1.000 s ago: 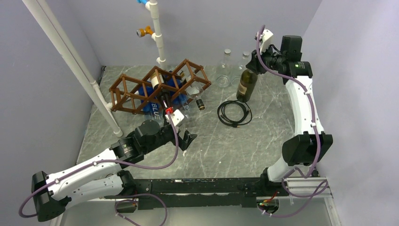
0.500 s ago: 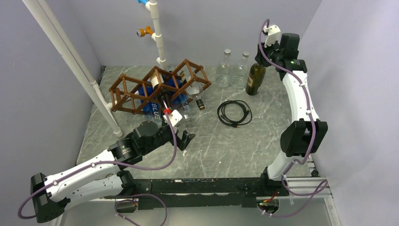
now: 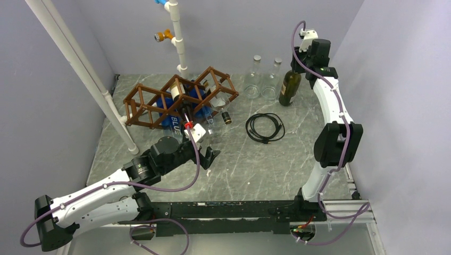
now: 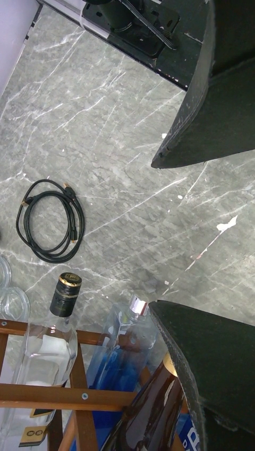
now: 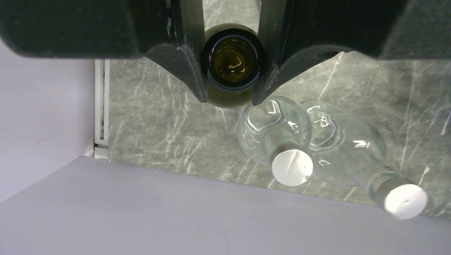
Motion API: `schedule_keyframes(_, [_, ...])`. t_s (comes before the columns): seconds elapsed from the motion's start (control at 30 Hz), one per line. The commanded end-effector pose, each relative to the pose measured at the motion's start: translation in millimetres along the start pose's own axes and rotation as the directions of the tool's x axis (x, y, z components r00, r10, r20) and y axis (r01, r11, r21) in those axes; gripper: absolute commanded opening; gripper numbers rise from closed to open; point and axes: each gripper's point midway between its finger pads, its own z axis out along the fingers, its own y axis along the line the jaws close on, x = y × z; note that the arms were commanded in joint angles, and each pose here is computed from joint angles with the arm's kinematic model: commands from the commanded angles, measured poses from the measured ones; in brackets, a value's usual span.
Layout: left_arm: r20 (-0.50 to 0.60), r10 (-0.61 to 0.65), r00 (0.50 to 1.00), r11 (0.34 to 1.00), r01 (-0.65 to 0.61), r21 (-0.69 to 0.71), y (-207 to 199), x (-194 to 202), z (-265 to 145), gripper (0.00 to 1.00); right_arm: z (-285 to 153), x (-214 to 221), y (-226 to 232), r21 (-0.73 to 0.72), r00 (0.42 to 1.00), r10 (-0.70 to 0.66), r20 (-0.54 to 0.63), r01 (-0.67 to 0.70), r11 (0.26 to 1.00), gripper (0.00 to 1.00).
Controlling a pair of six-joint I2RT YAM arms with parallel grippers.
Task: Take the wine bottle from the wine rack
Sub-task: Place the wine bottle at the center of the board.
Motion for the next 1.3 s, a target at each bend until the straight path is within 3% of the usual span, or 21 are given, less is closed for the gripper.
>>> schedule_keyframes(0.0, [0.012,0.016,1.000,1.000,-0.016,-0.022,5,-6,-2,1.00,-5,-67,-21,0.093,0.976,0.010,0.215,-0.030,0.995,0.00])
schedule_keyframes(0.43, [0.002,0.018,1.000,0.999,-0.018,-0.036,8,-5,-4,0.99,20,-59,-25,0.102,0.976,0.053,0.211,-0.076,0.992,0.00])
schedule_keyframes(0.57, [0.002,0.016,1.000,0.999,-0.016,-0.037,8,-5,-4,0.99,23,-58,-23,0.087,0.975,0.068,0.210,-0.088,0.992,0.05])
schedule_keyframes(1.27, [0.009,0.004,1.000,1.000,-0.004,-0.029,7,-10,-6,1.00,27,-56,-15,0.041,0.978,0.061,0.197,-0.070,0.997,0.66])
